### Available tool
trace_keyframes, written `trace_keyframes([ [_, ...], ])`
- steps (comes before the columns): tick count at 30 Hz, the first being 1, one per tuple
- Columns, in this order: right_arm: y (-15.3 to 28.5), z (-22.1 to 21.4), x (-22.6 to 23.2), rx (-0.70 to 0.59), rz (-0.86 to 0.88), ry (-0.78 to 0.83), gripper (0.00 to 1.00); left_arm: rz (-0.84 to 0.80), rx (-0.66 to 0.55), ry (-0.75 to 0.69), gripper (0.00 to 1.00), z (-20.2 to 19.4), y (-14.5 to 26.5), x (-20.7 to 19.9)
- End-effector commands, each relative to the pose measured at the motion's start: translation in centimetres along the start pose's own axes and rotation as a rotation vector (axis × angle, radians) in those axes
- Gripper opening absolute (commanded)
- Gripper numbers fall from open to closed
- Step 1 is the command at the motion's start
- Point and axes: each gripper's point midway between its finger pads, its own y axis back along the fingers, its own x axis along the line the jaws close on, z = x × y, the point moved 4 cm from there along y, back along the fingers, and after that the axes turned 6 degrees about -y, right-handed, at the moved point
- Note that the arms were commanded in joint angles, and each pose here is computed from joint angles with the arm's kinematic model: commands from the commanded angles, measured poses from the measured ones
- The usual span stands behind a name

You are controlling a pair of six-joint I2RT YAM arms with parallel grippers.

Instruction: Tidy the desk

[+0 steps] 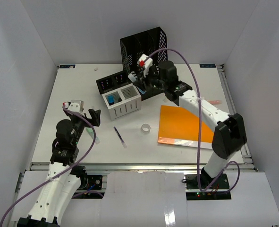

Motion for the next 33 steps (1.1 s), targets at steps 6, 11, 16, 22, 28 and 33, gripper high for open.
trace_keyframes([
  [6, -7.5, 2.7, -1.8, -0.148, -0.077, -0.158, 0.08, 0.064, 0.035, -0.001, 0.98, -0.3, 0.0, 0.9],
  [11, -9.5, 2.2, -1.8, -0.155, -0.037, -0.209, 0.08, 0.068, 0.058, 0.003, 0.98, -0.6, -0.2, 0.9],
  [16, -10.5, -0.7, -1.7, -0.120, -0.033, -0.234, 0.08, 0.068, 0.066, 0.019, 0.98, -0.7, -0.1, 0.9],
  [22, -10.1, -3.1, -1.3, -0.092, -0.023, -0.223, 0.19, 0.060, 0.134, 0.239, 0.98, -1.4, 0.3, -0.4],
  [28, -8.8, -4.6, -0.4, -0.081, 0.006, -0.197, 0.45, 0.135, 0.271, 0.560, 0.92, -4.3, 1.6, -1.5],
  [33, -7.0, -3.4, 0.4, -0.099, 0.035, -0.166, 0.73, 0.324, 0.391, 0.699, 0.72, -6.0, 2.6, -0.6],
])
